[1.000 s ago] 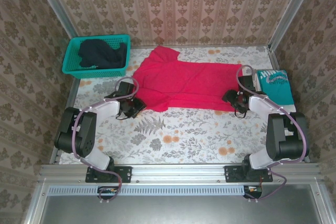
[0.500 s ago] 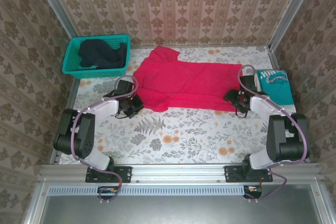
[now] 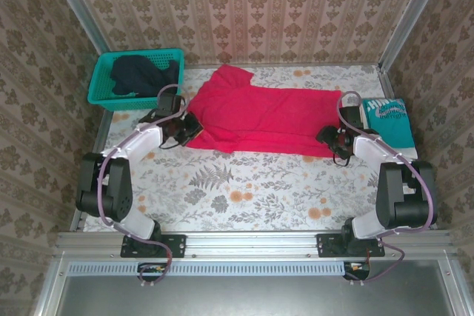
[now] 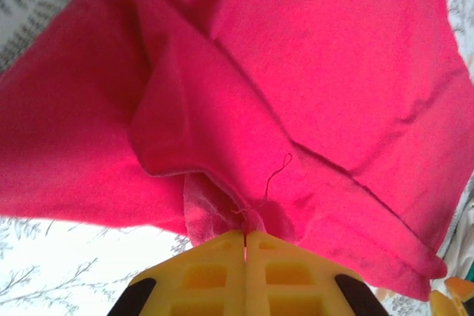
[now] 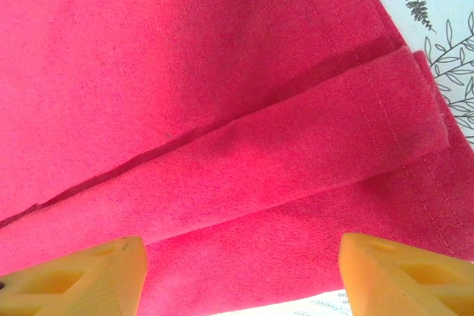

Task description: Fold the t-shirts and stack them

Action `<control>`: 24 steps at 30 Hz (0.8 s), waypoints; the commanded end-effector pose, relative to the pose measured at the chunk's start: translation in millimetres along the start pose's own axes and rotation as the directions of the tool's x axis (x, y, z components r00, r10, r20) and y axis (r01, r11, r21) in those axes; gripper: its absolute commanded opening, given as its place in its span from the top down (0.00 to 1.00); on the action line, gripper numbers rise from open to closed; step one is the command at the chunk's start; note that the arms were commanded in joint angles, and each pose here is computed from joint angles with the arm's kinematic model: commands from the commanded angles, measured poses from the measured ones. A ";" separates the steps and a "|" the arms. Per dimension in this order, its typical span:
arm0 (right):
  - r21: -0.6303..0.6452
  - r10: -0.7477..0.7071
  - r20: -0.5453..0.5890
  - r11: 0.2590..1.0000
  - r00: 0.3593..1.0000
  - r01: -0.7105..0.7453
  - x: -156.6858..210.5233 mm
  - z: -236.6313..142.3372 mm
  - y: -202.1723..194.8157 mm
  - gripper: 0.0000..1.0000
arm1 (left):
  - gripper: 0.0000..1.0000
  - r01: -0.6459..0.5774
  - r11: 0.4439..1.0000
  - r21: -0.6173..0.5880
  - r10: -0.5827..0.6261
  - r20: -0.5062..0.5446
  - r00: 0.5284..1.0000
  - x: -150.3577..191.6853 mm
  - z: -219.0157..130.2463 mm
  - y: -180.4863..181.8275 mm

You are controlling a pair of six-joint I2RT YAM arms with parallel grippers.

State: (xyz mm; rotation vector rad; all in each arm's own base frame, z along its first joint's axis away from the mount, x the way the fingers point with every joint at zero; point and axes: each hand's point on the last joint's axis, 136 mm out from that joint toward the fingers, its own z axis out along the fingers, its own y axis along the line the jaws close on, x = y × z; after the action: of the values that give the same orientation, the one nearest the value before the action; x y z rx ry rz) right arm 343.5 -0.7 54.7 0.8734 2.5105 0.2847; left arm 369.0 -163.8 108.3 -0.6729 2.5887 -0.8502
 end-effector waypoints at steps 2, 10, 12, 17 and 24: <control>0.010 -0.007 -0.004 1.000 1.000 0.007 -4.0 -1.7 -0.2 0.30 | 1.00 -0.027 1.000 0.016 0.027 -0.006 1.000 -14.3 4.2 -12.2; -0.068 0.057 -0.120 0.996 0.991 -0.065 11.8 7.7 16.4 0.34 | 1.00 -0.013 1.000 0.028 0.013 -0.013 1.000 -23.0 12.6 -14.3; -0.088 0.074 -0.157 0.992 0.985 -0.088 16.1 11.4 21.4 0.36 | 1.00 -0.006 1.000 0.024 0.006 -0.016 1.000 -22.2 13.7 -10.6; -0.079 0.079 -0.168 0.993 0.983 -0.093 12.7 20.0 23.4 0.37 | 1.00 0.000 1.000 0.019 0.000 -0.020 1.000 -21.1 14.3 -5.4; -0.052 0.089 -0.092 0.994 0.992 -0.094 -14.4 25.3 24.5 0.45 | 1.00 0.007 1.000 0.023 -0.007 -0.013 1.000 -22.5 14.1 -2.7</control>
State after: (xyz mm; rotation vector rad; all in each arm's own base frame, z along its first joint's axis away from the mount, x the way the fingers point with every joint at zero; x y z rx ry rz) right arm 365.2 19.5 37.9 0.9512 2.5791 0.4586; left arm 395.4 -162.5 104.5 -0.6844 2.5885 -0.8784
